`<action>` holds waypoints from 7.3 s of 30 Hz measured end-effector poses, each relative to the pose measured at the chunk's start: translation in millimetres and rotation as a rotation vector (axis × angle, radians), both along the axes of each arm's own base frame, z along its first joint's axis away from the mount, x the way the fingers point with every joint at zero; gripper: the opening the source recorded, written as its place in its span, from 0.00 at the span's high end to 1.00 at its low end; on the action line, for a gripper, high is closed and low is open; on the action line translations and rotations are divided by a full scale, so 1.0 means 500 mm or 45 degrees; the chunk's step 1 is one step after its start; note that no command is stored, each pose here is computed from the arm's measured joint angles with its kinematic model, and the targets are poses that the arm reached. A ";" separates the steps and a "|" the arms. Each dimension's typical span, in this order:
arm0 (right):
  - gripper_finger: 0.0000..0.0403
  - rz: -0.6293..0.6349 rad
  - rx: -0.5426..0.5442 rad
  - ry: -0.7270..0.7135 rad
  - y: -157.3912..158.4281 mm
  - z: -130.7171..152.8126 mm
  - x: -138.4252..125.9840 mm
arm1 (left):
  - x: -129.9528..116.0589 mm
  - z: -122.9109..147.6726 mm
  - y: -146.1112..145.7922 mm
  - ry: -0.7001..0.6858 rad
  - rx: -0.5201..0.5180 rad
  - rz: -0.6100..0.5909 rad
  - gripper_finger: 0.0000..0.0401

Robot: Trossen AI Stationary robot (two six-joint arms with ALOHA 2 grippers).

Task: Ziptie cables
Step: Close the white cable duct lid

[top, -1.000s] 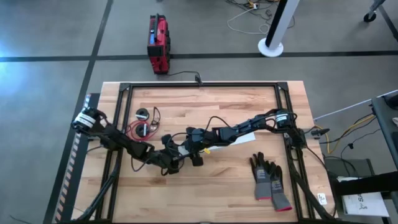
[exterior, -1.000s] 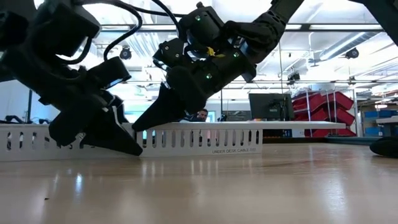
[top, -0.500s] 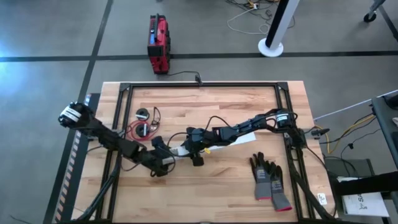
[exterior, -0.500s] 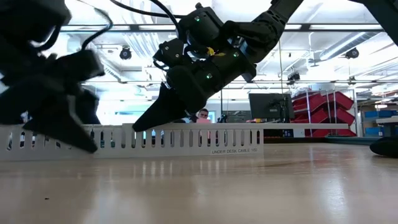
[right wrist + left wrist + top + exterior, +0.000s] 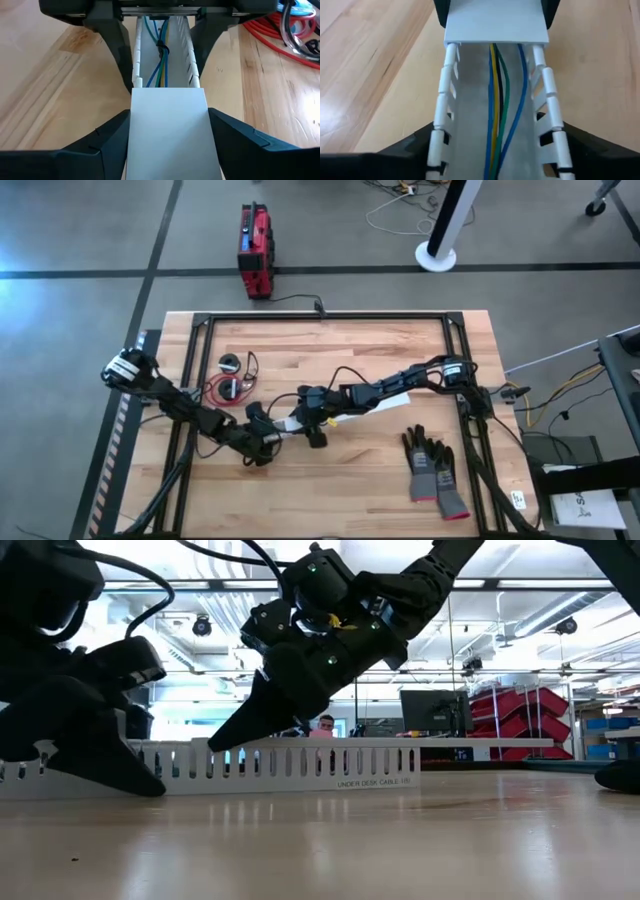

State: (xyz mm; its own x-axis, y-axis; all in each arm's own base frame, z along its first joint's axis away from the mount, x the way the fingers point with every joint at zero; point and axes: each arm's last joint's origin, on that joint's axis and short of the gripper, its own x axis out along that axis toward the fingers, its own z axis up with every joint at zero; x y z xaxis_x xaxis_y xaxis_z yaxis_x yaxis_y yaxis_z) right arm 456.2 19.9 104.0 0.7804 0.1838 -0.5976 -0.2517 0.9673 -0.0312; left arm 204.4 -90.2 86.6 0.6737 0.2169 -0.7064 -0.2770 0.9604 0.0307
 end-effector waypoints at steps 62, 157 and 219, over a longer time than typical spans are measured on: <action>0.43 0.246 -0.007 0.126 0.012 0.001 0.031 | 0.009 0.002 0.006 -0.034 0.037 0.011 0.46; 0.36 0.067 -0.028 0.117 0.007 0.015 0.015 | -0.122 0.176 -0.017 0.165 -0.169 0.031 0.23; 0.43 0.060 0.058 -0.093 0.036 -0.033 0.032 | -0.092 0.041 -0.060 0.253 -0.138 0.064 0.47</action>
State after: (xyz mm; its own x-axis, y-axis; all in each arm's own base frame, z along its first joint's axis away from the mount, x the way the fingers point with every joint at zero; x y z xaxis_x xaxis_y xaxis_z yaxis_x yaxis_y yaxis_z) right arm 472.2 37.8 87.4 0.8114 0.2470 -0.5297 -0.2958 0.9552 -0.0077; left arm 158.3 -119.9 107.3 0.5095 0.1624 -0.8450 -0.3236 0.9461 -0.0132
